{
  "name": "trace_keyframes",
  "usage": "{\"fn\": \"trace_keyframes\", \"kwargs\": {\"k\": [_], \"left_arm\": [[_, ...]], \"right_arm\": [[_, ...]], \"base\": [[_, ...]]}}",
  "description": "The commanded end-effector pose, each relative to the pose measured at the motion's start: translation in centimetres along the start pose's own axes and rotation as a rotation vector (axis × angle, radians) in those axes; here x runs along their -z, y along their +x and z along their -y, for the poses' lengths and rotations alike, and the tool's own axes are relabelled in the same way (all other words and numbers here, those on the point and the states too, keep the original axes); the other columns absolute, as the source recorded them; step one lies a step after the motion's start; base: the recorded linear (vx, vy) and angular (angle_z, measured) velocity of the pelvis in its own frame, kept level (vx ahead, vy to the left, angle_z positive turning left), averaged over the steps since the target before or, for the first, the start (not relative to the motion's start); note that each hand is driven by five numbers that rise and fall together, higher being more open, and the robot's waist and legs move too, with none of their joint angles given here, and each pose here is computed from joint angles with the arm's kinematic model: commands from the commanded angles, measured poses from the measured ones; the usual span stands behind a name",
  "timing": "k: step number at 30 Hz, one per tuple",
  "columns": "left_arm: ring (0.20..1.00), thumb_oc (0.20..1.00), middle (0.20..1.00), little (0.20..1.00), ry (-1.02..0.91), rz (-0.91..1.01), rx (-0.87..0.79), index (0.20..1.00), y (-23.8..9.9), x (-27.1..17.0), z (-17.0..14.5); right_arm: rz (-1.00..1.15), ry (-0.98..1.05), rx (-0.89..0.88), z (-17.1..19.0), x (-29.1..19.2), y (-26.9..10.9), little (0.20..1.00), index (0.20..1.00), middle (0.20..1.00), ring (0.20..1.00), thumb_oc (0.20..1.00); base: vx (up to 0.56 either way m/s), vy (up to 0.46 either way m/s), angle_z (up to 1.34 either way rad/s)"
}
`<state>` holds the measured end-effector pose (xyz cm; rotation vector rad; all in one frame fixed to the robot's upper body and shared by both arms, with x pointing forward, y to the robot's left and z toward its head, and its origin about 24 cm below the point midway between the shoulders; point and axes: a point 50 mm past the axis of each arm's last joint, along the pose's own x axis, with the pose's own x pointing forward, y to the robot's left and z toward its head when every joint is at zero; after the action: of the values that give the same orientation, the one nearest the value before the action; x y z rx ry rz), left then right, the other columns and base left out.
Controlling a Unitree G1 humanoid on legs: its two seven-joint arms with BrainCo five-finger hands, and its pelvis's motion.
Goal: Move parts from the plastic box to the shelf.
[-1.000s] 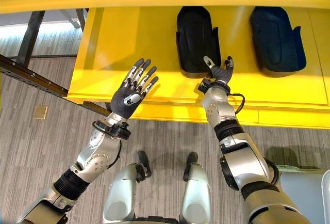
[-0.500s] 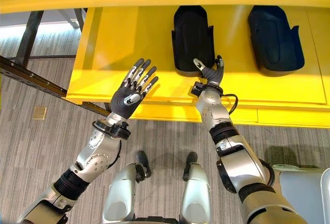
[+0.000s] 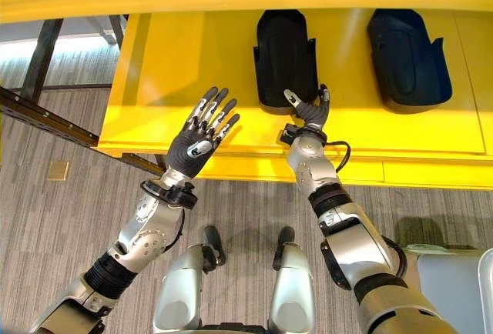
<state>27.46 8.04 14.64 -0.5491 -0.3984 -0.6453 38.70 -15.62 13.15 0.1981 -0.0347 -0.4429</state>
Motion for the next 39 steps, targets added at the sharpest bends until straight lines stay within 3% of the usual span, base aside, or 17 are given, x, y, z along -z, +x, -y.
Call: {"fn": "trace_keyframes", "kwargs": {"k": [1,13,27,33,39], "left_arm": [[1.0,1.0,1.0,1.0,0.011,0.179,0.129,1.0,1.0,-3.3,2.9],[1.0,1.0,1.0,1.0,0.013,0.232,0.099,1.0,0.5,-3.3,3.4],[1.0,1.0,1.0,1.0,-0.005,0.272,0.04,1.0,-0.7,-3.5,2.7],[1.0,1.0,1.0,1.0,0.005,0.322,-0.059,1.0,-2.7,-4.2,1.4],[1.0,1.0,1.0,1.0,0.05,0.223,-0.123,1.0,-5.8,-3.8,-0.4]], "right_arm": [[-0.189,-0.089,0.083,0.3,7.1,-3.4,1.0,1.0,1.0,1.0,1.0],[0.157,0.025,0.162,-0.4,1.6,-4.6,1.0,1.0,1.0,1.0,1.0],[0.234,0.085,0.182,0.9,0.5,-5.9,1.0,1.0,1.0,1.0,1.0],[0.296,-0.024,-0.023,2.6,1.4,-8.8,1.0,1.0,1.0,1.0,1.0],[0.284,-0.147,-0.245,6.2,2.1,-11.3,1.0,1.0,1.0,1.0,1.0]], "base": [[0.0,0.0,0.0],[0.02,0.026,-0.03],[0.02,0.016,-0.05],[0.03,-0.011,-0.03],[0.05,-0.021,-0.08]]}}
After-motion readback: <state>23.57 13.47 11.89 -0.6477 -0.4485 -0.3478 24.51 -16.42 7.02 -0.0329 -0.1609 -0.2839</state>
